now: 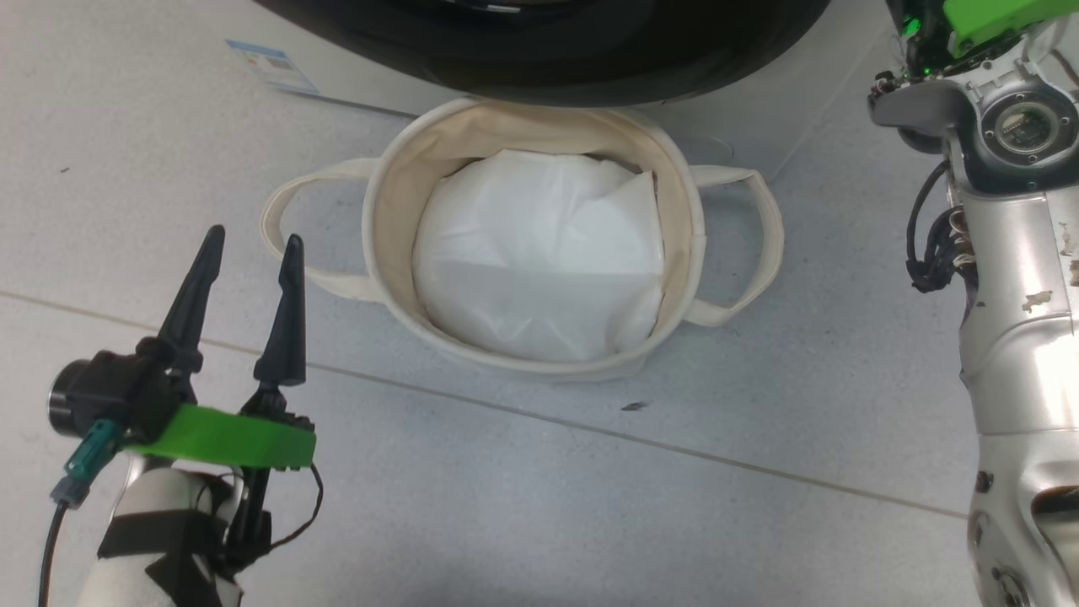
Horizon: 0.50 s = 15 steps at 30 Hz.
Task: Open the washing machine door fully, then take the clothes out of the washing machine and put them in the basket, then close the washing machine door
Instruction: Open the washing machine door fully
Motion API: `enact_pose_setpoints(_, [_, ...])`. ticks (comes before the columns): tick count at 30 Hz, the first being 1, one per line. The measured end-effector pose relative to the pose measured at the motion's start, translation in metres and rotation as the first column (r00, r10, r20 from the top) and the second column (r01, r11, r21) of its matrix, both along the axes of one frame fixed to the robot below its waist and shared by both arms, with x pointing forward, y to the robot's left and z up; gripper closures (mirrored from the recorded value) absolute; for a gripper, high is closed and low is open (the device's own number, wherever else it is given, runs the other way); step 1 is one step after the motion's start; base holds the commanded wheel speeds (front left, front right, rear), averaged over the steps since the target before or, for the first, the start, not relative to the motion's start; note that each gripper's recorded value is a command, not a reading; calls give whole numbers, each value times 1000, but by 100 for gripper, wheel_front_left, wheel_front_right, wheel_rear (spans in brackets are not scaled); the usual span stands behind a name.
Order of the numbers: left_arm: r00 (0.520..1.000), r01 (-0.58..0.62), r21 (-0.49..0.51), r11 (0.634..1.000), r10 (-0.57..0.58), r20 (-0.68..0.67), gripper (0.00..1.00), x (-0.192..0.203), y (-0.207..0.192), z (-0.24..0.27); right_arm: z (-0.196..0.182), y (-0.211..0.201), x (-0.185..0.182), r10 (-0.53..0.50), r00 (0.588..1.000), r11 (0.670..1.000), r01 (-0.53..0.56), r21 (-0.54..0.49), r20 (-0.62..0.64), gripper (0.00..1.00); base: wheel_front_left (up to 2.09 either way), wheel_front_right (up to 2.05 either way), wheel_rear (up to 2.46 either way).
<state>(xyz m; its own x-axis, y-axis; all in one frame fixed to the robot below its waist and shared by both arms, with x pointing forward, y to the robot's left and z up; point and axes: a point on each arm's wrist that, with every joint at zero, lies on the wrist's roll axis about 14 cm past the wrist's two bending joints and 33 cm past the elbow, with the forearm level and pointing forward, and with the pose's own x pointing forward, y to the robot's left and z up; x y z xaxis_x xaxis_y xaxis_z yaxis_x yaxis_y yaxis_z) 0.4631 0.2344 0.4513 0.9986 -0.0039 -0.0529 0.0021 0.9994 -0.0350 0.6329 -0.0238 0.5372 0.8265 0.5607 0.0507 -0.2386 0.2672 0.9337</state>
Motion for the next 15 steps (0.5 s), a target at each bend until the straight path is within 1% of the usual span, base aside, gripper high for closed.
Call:
enact_pose_setpoints(4, [1000, 11, -4, 1000, -11, 16, 0, 0, -3, 6, 1, 5, -10, 64, 998, 997, -65, -35, -19, 100, 0, 0, 0])
enact_pose_setpoints(7, [999, 20, -2, 1000, -20, 34, 0, 1, -7, 13, -1, 7, -24, 121, 992, 991, -123, -49, -47, 100, 0, 0, 0])
enact_pose_setpoints(12, [998, 33, -9, 999, -32, 57, 0, 1, -12, 23, -11, 10, -58, 237, 964, 969, -243, -37, -118, 100, 0, 0, 0])
enact_pose_setpoints(15, [997, 42, -13, 999, -41, 68, 0, 0, -16, 27, -9, 9, -68, 230, 967, 971, -235, -44, -109, 100, 0, 0, 0])
